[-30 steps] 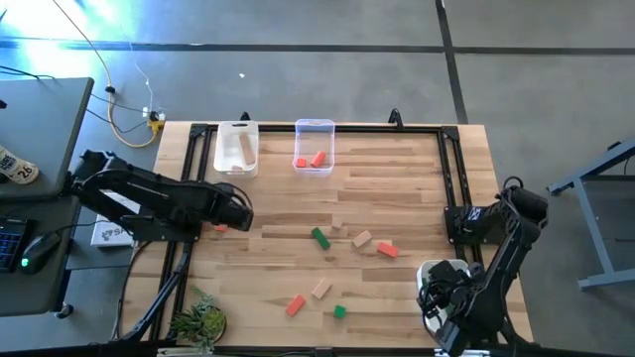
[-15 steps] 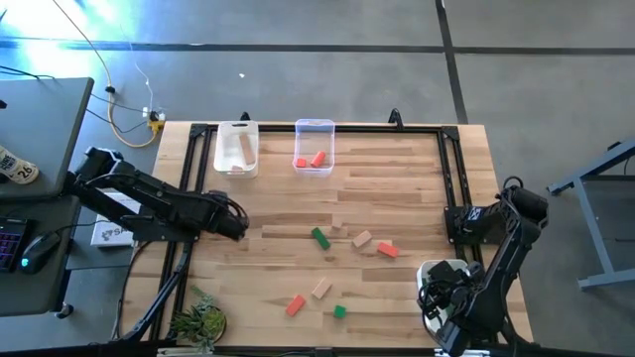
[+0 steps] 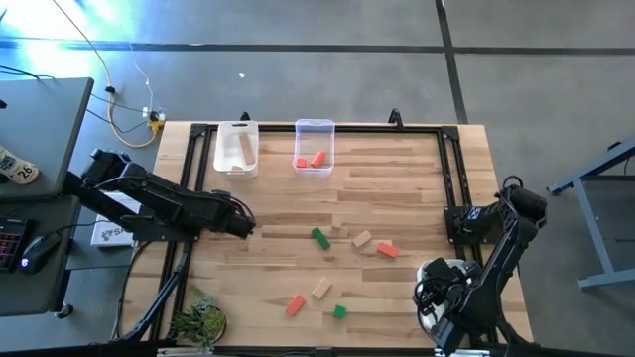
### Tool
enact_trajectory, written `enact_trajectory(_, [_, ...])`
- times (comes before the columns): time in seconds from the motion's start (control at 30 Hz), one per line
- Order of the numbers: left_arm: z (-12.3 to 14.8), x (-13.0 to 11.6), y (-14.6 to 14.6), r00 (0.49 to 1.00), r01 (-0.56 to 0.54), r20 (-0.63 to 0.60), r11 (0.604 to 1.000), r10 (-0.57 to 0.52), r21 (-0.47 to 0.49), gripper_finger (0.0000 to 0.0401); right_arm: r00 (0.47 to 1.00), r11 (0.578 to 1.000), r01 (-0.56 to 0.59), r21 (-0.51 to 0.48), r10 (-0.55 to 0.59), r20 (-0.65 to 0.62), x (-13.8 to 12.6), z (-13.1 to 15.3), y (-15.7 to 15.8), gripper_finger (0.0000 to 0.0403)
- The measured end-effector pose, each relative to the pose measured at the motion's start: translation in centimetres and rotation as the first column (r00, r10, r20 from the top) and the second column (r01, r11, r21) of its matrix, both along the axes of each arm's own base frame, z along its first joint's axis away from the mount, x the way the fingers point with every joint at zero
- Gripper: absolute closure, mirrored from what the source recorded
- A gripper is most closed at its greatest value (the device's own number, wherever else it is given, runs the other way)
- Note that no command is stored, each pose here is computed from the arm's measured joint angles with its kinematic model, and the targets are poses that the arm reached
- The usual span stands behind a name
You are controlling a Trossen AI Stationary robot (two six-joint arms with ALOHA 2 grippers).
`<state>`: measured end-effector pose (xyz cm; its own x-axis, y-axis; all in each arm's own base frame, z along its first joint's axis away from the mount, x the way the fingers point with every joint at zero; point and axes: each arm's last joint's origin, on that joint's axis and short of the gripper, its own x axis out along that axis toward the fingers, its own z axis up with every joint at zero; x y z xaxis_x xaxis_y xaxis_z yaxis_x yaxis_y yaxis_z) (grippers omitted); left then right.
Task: Sort & place blocks by color
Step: Put the orange block into the transparent bin
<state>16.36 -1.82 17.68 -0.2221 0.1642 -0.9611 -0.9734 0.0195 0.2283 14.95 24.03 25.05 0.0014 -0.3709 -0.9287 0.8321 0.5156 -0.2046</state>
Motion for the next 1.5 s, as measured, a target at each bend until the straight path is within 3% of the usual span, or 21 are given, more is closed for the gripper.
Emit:
enact_trajectory(0.6, [-3.4, 2.3, 0.6, 0.993, 0.025, -0.113, 0.998, -0.031, -0.057, 0.0188, 1.0, 1.0, -0.008, 0.0, 0.008, -0.006, 0.2, 0.0, -0.1, 0.0249])
enact_trajectory(0.9, [-3.0, 2.9, 0.3, 0.998, 0.042, -0.052, 0.996, -0.047, -0.084, 0.0188, 0.997, 0.997, -0.073, -0.002, 0.073, -0.03, 0.3, 0.0, -0.2, 0.0249])
enact_trajectory(1.07, [-2.4, 4.3, -0.2, 0.996, 0.081, 0.045, 0.992, -0.077, -0.101, 0.0187, 0.996, 0.996, -0.086, -0.024, 0.086, -0.001, 0.5, 0.0, -0.3, 0.0249])
enact_trajectory(1.23, [-0.7, 5.8, -0.4, 0.985, 0.149, 0.099, 0.988, -0.144, -0.047, 0.0187, 0.996, 0.996, -0.085, -0.025, 0.085, 0.001, 0.6, 0.0, -0.4, 0.0249])
enact_trajectory(1.5, [-0.2, 6.0, -0.2, 0.985, 0.15, 0.089, 0.989, -0.147, -0.019, 0.0188, 0.996, 0.996, -0.084, -0.025, 0.084, 0.0, 0.6, 0.0, -0.4, 0.0249])
